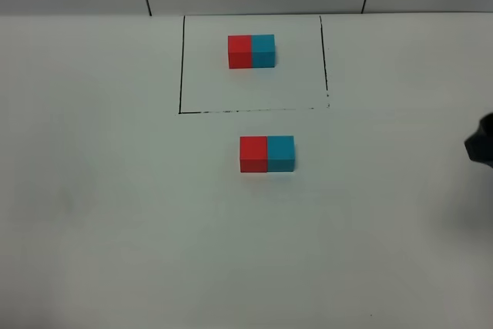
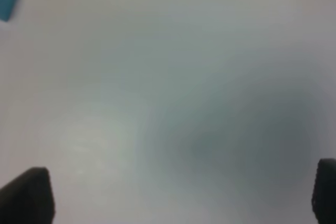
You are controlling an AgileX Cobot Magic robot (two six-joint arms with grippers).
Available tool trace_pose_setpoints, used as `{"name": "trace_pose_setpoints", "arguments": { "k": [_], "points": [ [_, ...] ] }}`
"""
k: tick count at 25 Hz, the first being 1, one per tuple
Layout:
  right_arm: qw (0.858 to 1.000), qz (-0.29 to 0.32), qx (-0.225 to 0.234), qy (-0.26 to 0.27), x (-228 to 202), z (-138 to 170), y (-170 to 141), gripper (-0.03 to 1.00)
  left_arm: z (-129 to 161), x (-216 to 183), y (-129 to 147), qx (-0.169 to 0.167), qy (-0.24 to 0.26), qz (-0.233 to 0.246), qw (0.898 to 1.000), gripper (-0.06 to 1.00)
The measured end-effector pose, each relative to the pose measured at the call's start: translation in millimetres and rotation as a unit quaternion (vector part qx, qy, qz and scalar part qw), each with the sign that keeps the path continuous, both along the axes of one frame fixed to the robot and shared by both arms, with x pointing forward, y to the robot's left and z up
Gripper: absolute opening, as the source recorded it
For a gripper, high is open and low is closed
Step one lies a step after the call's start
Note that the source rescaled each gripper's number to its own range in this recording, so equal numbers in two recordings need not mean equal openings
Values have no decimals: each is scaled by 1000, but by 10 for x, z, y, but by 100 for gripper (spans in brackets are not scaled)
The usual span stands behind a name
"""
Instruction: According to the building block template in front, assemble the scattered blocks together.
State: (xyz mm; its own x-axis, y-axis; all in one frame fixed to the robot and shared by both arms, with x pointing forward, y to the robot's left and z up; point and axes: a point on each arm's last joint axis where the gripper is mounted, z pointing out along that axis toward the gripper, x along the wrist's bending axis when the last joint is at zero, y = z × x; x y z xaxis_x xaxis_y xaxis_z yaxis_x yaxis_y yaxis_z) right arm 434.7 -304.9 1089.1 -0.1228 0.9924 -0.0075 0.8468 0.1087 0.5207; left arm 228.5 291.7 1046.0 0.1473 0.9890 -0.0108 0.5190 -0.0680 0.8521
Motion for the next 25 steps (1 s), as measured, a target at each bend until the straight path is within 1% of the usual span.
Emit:
{"name": "trace_pose_setpoints", "arguments": {
  "k": [6,12,17,22,25],
  "points": [
    [999,-25,7,-34,-752,-103,47,100,0,0,0,0,0,0,1000,69],
    [995,-30,9,-96,-1336,-232,95,100,0,0,0,0,0,0,1000,69],
    [986,-29,6,-162,-1656,-383,120,100,0,0,0,0,0,0,1000,69],
    [975,-27,4,-219,-1839,-391,134,100,0,0,0,0,0,0,1000,69],
    [969,-12,6,-246,-1926,-390,141,100,0,0,0,0,0,0,1000,69]
  ]
}}
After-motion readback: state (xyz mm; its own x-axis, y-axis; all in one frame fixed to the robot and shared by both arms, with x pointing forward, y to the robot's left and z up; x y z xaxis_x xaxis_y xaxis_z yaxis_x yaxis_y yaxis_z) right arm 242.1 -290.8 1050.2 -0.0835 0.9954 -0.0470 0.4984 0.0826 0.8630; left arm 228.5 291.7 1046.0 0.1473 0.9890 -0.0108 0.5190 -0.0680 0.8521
